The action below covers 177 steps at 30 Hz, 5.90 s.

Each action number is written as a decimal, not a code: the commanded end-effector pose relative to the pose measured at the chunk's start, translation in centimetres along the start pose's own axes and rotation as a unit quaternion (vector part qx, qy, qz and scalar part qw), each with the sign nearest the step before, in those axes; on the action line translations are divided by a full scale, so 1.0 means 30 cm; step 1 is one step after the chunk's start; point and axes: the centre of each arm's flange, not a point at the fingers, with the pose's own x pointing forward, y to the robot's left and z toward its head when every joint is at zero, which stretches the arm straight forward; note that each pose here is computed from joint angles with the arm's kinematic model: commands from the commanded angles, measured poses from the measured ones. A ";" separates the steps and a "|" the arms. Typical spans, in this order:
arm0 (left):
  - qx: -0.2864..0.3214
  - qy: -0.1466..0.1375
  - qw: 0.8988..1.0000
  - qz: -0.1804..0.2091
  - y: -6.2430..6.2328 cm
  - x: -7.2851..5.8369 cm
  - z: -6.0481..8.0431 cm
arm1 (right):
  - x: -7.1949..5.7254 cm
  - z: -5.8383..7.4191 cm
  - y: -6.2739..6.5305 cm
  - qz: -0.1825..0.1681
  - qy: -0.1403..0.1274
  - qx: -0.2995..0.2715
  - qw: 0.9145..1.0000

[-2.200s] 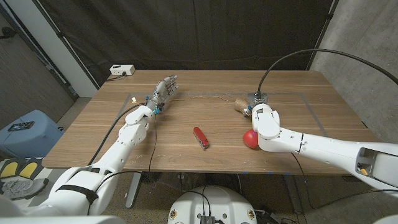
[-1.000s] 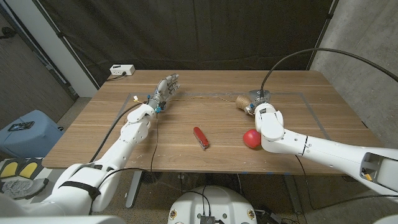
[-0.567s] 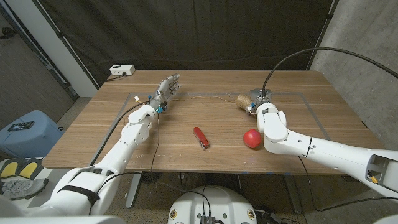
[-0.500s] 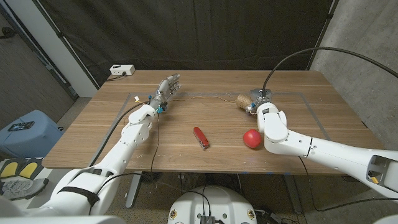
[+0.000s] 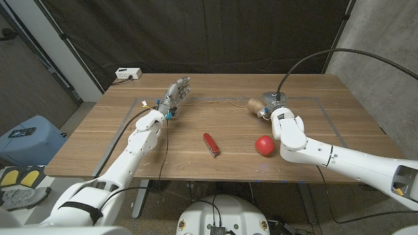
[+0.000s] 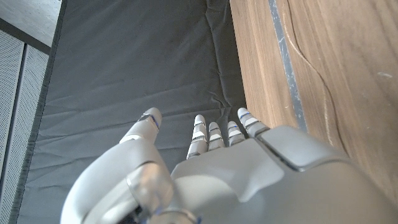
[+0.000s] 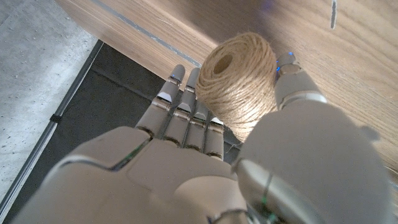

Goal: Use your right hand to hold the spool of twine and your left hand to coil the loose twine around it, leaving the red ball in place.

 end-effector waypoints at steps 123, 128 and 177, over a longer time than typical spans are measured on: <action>0.278 0.013 0.947 -0.162 -0.236 0.253 0.188 | -0.125 0.048 -0.364 -0.119 -0.131 0.026 0.984; 0.279 0.021 0.946 -0.167 -0.243 0.259 0.169 | -0.128 0.049 -0.379 -0.123 -0.135 0.023 0.983; 0.319 0.055 0.915 -0.242 -0.372 0.297 0.115 | -0.145 0.004 -0.423 -0.140 -0.159 -0.042 0.976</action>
